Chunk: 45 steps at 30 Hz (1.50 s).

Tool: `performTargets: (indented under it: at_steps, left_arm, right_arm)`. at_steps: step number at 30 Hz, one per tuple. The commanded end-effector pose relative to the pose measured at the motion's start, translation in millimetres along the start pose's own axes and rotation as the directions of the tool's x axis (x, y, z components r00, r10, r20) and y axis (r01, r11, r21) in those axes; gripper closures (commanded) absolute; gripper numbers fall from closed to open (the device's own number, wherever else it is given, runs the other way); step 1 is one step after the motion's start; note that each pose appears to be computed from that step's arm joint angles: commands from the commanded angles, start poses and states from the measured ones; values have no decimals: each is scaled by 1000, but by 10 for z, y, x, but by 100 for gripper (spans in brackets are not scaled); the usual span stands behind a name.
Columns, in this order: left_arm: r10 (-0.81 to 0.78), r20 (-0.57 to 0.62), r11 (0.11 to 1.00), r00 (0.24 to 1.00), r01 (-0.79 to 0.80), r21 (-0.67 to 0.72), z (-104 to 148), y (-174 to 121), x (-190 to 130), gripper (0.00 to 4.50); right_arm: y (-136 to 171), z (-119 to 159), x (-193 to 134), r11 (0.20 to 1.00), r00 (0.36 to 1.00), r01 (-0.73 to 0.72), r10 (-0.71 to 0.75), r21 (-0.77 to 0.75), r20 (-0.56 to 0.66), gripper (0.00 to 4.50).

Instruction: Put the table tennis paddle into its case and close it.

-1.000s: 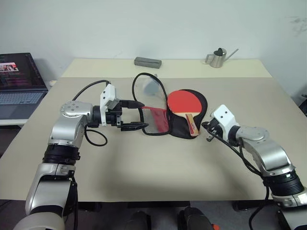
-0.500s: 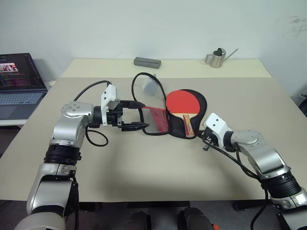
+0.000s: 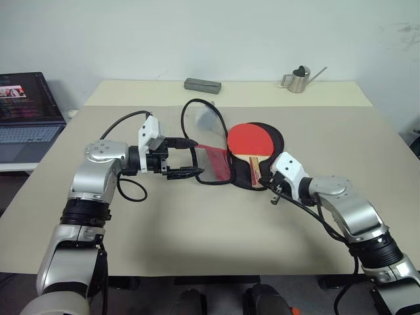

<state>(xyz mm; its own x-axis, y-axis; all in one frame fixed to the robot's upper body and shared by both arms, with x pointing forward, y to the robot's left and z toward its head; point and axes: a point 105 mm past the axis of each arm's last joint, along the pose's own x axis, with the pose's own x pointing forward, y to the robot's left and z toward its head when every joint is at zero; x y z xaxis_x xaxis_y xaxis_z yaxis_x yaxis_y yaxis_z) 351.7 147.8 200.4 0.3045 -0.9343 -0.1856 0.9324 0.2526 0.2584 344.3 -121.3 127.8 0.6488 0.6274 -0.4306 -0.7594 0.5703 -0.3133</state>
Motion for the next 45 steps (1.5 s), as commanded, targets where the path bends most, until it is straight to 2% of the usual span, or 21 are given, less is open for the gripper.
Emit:
performTargets:
  at_steps: [1,8,20,25,29,34,38,42,45]
  left_arm:
    - [9,42,999,999,-10,34,119,3,-12,0]
    - [44,54,998,998,-46,32,153,59,-55,0]
    - [277,105,961,955,-276,-22,177,309,-435,0]
    - [391,84,920,917,-387,-65,90,438,-698,0]
    - [464,52,884,884,-458,-98,-52,535,-790,0]
    - [484,-37,873,875,-485,-44,-264,619,-704,0]
    - [506,-90,862,858,-507,4,-358,736,-602,0]
    - [510,-96,860,855,-511,14,-380,814,-451,0]
    - [490,-116,871,864,-491,20,-410,831,-290,63]
  right_arm:
    - [-44,124,-74,1000,999,23,-22,-15,48,448]
    - [-95,183,-69,999,996,49,-50,12,79,448]
    - [-96,489,-108,999,982,19,-27,46,187,448]
    - [-95,526,-96,998,980,28,-38,56,194,448]
    - [-78,544,-87,998,979,27,-39,63,201,448]
    - [25,631,-126,998,971,-34,20,55,238,448]
    - [170,757,-234,988,950,-152,136,37,282,448]
    - [193,914,-321,985,936,-171,162,-2,313,448]
    - [153,991,-371,988,935,-152,154,-30,319,450]
